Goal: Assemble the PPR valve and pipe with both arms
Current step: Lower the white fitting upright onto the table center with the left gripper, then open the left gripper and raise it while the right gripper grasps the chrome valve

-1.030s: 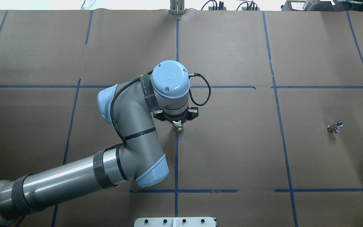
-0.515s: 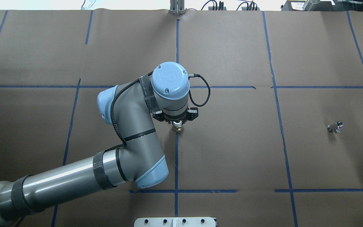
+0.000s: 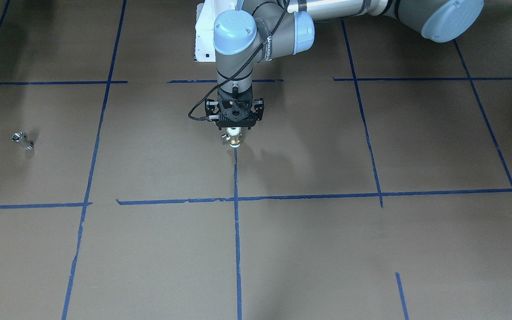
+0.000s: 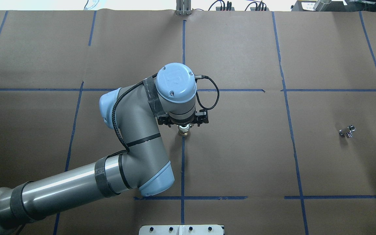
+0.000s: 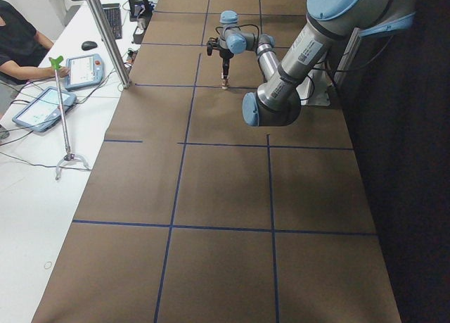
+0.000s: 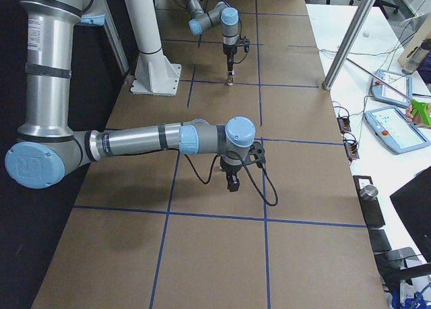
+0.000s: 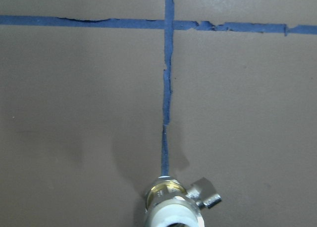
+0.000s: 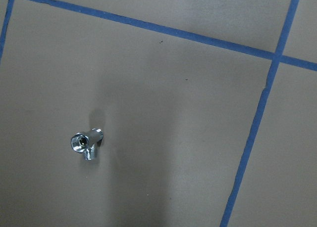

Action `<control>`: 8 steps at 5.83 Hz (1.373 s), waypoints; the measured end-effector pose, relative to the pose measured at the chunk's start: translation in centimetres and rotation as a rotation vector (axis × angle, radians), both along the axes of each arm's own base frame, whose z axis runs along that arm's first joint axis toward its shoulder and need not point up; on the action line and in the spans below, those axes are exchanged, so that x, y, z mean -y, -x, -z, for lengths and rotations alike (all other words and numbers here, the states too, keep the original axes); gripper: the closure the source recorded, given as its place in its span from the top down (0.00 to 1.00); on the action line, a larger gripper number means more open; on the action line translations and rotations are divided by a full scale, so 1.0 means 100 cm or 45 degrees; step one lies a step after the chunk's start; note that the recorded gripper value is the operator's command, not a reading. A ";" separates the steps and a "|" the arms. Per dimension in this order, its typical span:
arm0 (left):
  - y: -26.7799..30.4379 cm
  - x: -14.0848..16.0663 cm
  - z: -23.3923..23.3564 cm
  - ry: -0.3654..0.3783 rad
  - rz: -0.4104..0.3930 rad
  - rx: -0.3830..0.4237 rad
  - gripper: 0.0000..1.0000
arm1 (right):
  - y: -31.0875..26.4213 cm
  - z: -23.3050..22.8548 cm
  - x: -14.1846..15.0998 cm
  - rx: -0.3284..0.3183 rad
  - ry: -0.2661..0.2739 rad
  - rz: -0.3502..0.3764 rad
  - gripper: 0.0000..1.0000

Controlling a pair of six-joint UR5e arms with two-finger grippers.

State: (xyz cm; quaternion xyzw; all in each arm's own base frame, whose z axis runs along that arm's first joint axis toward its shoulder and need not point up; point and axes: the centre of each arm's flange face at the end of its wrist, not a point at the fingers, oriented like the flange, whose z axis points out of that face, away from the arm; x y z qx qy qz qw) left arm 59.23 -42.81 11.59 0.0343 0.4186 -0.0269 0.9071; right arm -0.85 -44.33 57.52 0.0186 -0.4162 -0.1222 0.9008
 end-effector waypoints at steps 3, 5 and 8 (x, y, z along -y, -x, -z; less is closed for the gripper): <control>0.060 -0.008 -0.010 0.014 0.072 -0.083 1.00 | 0.085 0.045 -0.005 -0.006 0.111 -0.121 1.00; 0.091 -0.001 -0.029 0.047 0.102 -0.096 1.00 | 0.143 0.017 -0.012 -0.015 0.117 -0.207 1.00; 0.101 -0.002 -0.035 0.054 0.107 -0.099 1.00 | 0.194 -0.007 -0.024 -0.052 0.078 -0.233 0.98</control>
